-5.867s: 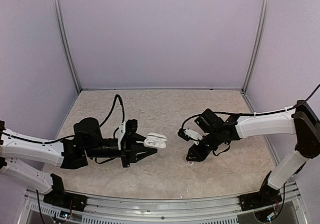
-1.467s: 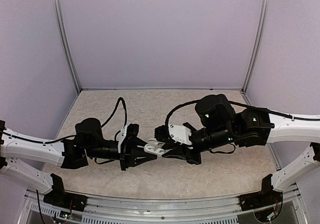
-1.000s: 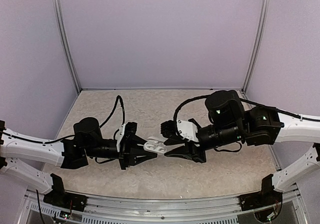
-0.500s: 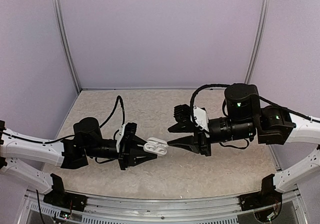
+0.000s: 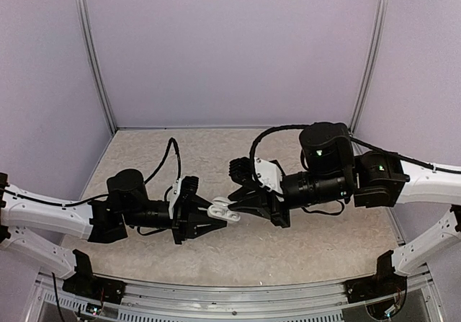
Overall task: Insert the wireless bluetooth earbuds into the charging case
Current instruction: Adjust the left earbud in the left side groove of the charging case.
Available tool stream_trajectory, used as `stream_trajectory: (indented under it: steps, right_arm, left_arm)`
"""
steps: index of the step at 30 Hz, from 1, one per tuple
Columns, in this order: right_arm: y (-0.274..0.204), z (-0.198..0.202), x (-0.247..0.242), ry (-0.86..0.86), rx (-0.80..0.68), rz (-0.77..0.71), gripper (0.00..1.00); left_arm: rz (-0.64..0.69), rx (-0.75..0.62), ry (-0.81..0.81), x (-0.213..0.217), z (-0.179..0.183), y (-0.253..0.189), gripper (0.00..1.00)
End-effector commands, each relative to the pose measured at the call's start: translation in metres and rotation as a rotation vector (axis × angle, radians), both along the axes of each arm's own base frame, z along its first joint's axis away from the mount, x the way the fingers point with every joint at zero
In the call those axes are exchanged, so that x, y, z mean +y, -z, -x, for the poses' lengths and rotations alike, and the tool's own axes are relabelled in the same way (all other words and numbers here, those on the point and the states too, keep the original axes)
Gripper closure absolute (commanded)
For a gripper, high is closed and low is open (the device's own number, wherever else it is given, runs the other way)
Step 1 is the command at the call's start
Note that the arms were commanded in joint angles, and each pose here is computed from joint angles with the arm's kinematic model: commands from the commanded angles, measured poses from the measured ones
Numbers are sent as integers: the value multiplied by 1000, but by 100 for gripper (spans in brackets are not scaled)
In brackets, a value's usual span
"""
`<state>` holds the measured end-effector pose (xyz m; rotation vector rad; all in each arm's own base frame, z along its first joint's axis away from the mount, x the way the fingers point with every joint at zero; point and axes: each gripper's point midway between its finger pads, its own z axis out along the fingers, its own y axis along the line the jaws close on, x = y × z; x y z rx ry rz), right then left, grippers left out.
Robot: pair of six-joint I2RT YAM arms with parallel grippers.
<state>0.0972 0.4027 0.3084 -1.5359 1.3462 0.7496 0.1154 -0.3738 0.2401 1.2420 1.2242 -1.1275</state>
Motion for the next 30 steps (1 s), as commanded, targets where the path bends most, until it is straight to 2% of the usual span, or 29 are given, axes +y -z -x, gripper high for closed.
stream_trajectory:
  steps: [1, 17, 30]
  right_arm:
    - [-2, -3, 6, 21, -18, 24, 83]
    - [21, -6, 16, 29, 10, 98, 88]
    - [20, -1, 13, 31, -3, 98, 88]
  left_arm:
    - [15, -10, -8, -5, -3, -11, 100]
    - [5, -22, -19, -8, -4, -10, 100]
    - [5, -11, -43, -8, -10, -10, 100]
